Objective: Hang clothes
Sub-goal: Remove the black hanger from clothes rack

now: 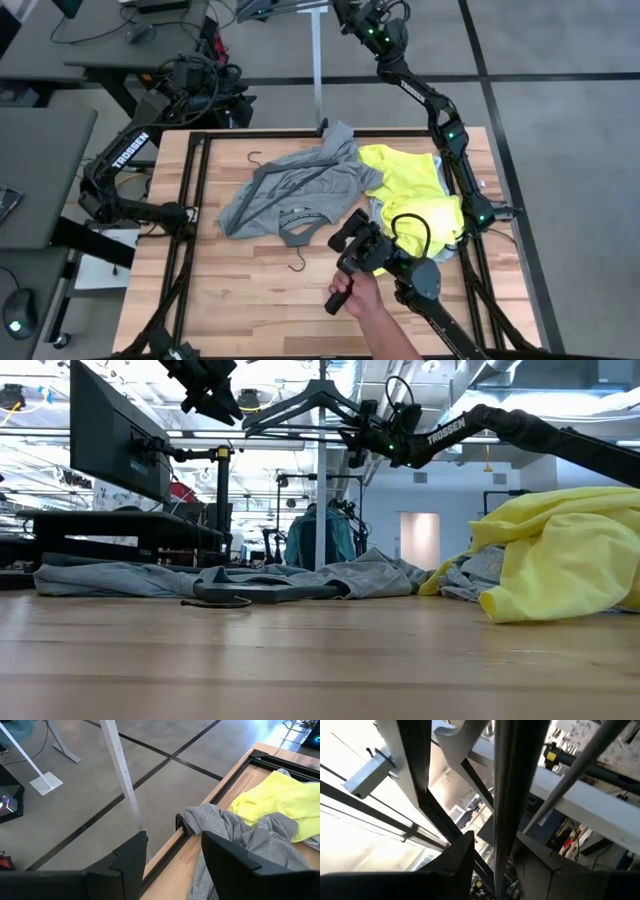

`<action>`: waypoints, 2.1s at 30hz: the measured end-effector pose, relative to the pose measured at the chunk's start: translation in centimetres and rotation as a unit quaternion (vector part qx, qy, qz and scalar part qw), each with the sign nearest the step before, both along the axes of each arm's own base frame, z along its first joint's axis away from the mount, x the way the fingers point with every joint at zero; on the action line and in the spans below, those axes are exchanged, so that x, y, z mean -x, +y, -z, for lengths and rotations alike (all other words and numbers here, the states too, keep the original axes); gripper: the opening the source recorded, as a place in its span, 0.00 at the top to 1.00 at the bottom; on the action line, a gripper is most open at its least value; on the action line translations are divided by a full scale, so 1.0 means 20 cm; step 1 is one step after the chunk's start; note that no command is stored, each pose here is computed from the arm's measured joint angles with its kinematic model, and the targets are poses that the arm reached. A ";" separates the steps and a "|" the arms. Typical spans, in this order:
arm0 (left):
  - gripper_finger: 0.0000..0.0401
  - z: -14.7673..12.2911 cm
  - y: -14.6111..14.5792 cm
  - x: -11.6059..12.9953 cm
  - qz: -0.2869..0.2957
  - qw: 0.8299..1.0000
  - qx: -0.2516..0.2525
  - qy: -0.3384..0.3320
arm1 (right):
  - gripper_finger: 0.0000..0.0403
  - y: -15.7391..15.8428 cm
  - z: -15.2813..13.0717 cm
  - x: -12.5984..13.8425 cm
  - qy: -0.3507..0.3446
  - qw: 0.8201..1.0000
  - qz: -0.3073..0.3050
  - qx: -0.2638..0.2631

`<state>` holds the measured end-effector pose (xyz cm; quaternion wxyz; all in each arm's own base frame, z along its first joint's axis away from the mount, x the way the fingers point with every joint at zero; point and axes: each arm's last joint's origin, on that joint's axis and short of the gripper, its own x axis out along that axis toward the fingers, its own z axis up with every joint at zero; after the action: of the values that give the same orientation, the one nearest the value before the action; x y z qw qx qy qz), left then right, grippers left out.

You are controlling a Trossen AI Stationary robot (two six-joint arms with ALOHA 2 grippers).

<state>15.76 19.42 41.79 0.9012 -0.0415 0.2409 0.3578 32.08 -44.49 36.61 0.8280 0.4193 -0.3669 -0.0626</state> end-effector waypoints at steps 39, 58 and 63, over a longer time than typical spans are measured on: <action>0.57 0.00 0.00 0.00 0.009 1.000 -0.011 0.011 | 0.70 0.09 0.01 -0.12 0.009 0.997 -0.074 -0.033; 0.57 0.00 0.00 0.00 0.014 1.000 -0.019 0.019 | 0.70 0.12 0.01 -0.16 0.028 0.997 -0.067 0.000; 0.57 0.00 0.00 0.00 0.014 1.000 -0.018 0.019 | 0.70 0.10 0.01 -0.14 0.022 0.999 -0.044 0.003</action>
<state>15.76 19.42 41.78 0.9021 -0.0152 0.2516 0.3504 34.82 -42.48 36.47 0.8390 0.4311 -0.3301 -0.0347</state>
